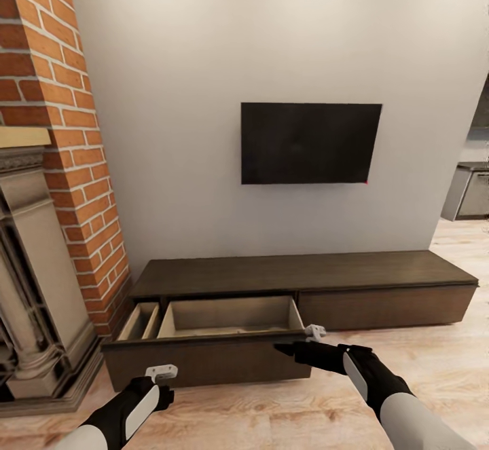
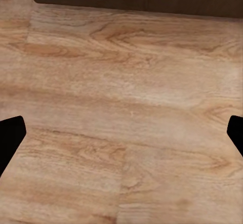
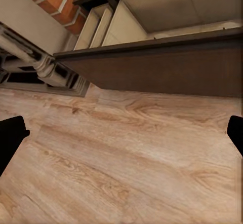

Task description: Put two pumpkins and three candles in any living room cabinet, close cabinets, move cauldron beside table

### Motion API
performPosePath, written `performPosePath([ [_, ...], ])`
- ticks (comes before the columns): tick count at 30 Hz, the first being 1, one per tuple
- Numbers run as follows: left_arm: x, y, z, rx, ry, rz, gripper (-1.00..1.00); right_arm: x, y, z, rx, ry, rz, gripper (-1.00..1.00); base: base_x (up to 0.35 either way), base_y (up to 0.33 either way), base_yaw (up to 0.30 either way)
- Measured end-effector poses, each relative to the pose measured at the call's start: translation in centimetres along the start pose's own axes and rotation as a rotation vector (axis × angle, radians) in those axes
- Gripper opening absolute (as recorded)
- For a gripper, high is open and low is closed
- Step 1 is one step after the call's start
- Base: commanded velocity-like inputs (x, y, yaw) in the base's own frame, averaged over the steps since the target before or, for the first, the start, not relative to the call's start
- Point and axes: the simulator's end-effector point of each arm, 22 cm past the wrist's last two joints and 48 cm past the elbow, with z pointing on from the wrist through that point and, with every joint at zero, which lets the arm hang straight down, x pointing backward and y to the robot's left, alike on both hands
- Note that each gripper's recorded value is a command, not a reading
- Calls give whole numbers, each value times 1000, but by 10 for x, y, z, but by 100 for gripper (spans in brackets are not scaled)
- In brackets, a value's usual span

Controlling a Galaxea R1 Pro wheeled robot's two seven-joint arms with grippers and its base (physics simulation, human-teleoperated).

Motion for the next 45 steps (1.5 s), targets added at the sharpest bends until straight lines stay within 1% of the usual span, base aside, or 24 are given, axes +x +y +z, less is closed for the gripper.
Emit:
performPosePath([
  [3,3,0,4,-1,-2,-1,100,5,-2,4,-1,-6,-9,100,0,0,-20],
  [4,4,1,6,-2,-2,-1,100,11,-5,5,5,-2,-12,100,0,0,-6],
  [7,6,2,13,-8,-24,-13,100,41,-21,12,33,18,-31,100,0,0,-3],
  [11,15,6,23,-24,-35,-13,100,62,-30,16,43,31,-26,100,0,0,0],
  [14,19,7,29,-27,-38,-13,100,69,-34,19,45,35,-24,100,-33,0,0],
  [18,23,7,36,-27,-43,-18,100,75,-39,22,46,34,-25,100,-241,0,0],
  [23,27,9,45,-35,-77,-33,100,79,-43,26,42,16,-34,100,-208,0,0],
  [24,29,11,48,-42,-87,-38,100,77,-44,27,43,4,-44,100,-37,0,0],
  [25,29,12,50,-47,-110,-48,100,75,-46,28,50,-14,-60,100,-24,0,0],
  [27,27,15,54,-56,-149,-63,100,71,-55,30,82,-47,-92,100,-12,0,0],
  [28,26,16,56,-59,-170,-71,100,69,-62,30,113,-65,-110,100,-8,0,0],
  [29,25,16,57,-60,-180,-74,100,70,-66,31,130,-74,-117,100,-5,0,0],
  [32,22,17,61,-63,-219,-87,100,68,-83,35,222,-122,-145,100,-2,0,0],
  [33,21,17,62,-63,-230,-88,100,67,-87,38,253,-137,-151,100,-1,0,0],
  [34,21,17,63,-62,-236,-89,100,67,-90,39,270,-145,-154,100,0,0,0],
  [37,14,14,65,-59,-283,-92,100,66,-102,44,369,-174,-155,100,0,0,0],
  [39,10,11,66,-55,-313,-98,100,69,-103,51,419,-185,-156,100,0,0,0],
  [42,10,4,68,-45,-333,-99,100,71,-105,56,468,-202,-174,100,0,0,0],
  [43,10,1,69,-42,-337,-93,100,71,-106,57,481,-207,-185,100,0,0,0],
  [45,11,-4,71,-38,-349,-70,100,72,-107,60,494,-216,-201,100,0,0,0],
])
